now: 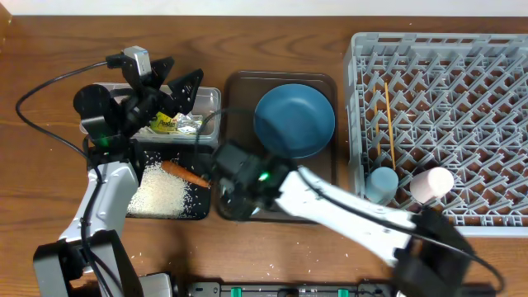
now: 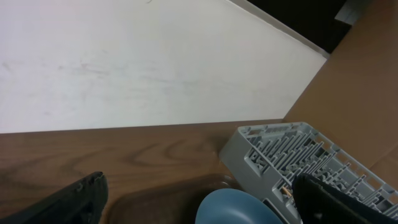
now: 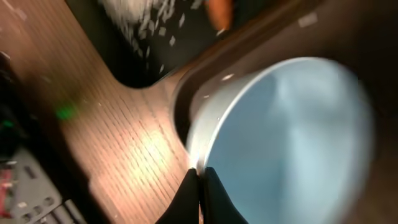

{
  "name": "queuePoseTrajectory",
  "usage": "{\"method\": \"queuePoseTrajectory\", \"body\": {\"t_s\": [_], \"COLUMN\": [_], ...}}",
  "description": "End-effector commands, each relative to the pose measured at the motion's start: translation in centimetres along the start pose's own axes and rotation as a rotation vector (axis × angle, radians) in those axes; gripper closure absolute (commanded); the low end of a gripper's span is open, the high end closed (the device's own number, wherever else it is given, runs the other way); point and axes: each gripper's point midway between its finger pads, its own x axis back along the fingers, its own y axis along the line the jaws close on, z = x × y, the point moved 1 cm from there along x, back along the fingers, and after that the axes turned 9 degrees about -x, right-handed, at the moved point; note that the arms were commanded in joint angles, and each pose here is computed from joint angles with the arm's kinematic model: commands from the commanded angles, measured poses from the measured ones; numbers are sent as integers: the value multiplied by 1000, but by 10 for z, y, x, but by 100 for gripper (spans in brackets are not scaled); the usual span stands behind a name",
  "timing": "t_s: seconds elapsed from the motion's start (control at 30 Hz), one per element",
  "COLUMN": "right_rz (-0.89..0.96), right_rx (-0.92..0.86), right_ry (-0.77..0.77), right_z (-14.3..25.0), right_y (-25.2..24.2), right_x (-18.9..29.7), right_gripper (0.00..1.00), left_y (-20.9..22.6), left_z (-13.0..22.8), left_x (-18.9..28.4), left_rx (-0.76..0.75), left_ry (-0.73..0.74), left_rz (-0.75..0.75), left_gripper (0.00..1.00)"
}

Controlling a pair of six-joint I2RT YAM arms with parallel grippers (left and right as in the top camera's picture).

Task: Sort waste into correct bins and load items into the dishwasher rack
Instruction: 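Carry the bowl to the rack's back and place it tilted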

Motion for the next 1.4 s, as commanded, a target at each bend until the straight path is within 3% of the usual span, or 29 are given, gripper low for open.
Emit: {"method": "queuePoseTrajectory", "body": {"t_s": [0.0,0.3,0.6,1.03,1.37], "right_rz": [-10,74,81,-171,-332], "right_rx": [-56,-280,-486,-499,-547], "right_ry": [-106,-294,-438,-677,-699], "right_z": [-15,-20,3,10,13], "right_y": [-16,-106,-213,-283,-329], "right_x": [48,146,213,260,233], "right_gripper": [99,99,99,99,99], "left_y": [-3,-3,-3,-3,-3], "left_z": [-7,-7,-7,-7,-7], "left_x": [2,2,2,2,2], "left_rx": [-31,-31,-31,-31,-31], "left_ry": [-16,-16,-16,-16,-16], "left_rz": [-3,-3,-3,-3,-3], "left_gripper": [4,4,4,4,4]}}
